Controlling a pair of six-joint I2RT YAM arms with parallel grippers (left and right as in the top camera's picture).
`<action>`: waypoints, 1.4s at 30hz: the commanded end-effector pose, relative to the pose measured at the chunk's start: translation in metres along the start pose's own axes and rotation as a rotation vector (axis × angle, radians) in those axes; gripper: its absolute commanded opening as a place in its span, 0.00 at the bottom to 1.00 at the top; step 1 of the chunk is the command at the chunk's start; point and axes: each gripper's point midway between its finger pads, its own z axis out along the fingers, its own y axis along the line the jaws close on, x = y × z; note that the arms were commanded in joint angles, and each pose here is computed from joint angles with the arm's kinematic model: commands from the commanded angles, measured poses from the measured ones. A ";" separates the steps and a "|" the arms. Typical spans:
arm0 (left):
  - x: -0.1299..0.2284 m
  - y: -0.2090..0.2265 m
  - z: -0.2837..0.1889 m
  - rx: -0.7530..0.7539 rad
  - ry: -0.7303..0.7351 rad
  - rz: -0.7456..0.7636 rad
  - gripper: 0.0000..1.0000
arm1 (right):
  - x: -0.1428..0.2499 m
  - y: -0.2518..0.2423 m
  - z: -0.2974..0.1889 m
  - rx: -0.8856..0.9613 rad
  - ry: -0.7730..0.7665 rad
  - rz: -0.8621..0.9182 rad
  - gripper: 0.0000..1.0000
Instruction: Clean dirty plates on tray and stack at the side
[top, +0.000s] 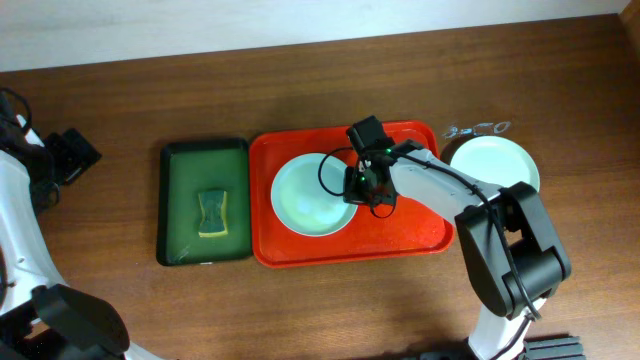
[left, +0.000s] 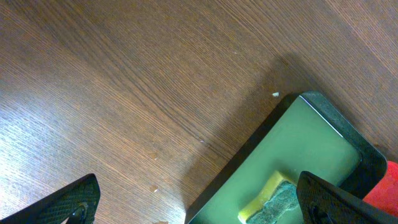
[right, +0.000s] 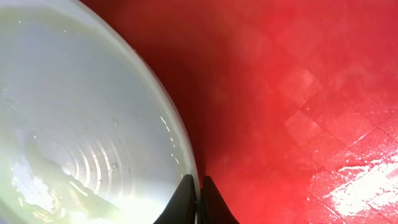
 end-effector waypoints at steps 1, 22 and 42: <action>-0.003 -0.004 -0.010 0.024 -0.022 -0.011 0.99 | -0.007 -0.010 -0.012 0.024 0.020 0.042 0.04; -0.003 -0.004 -0.010 0.024 -0.022 -0.011 0.99 | -0.037 0.093 -0.084 -0.188 -0.039 0.005 0.04; -0.003 -0.004 -0.010 0.024 -0.022 -0.011 0.99 | -0.014 0.264 -0.218 0.491 -1.188 -0.820 0.04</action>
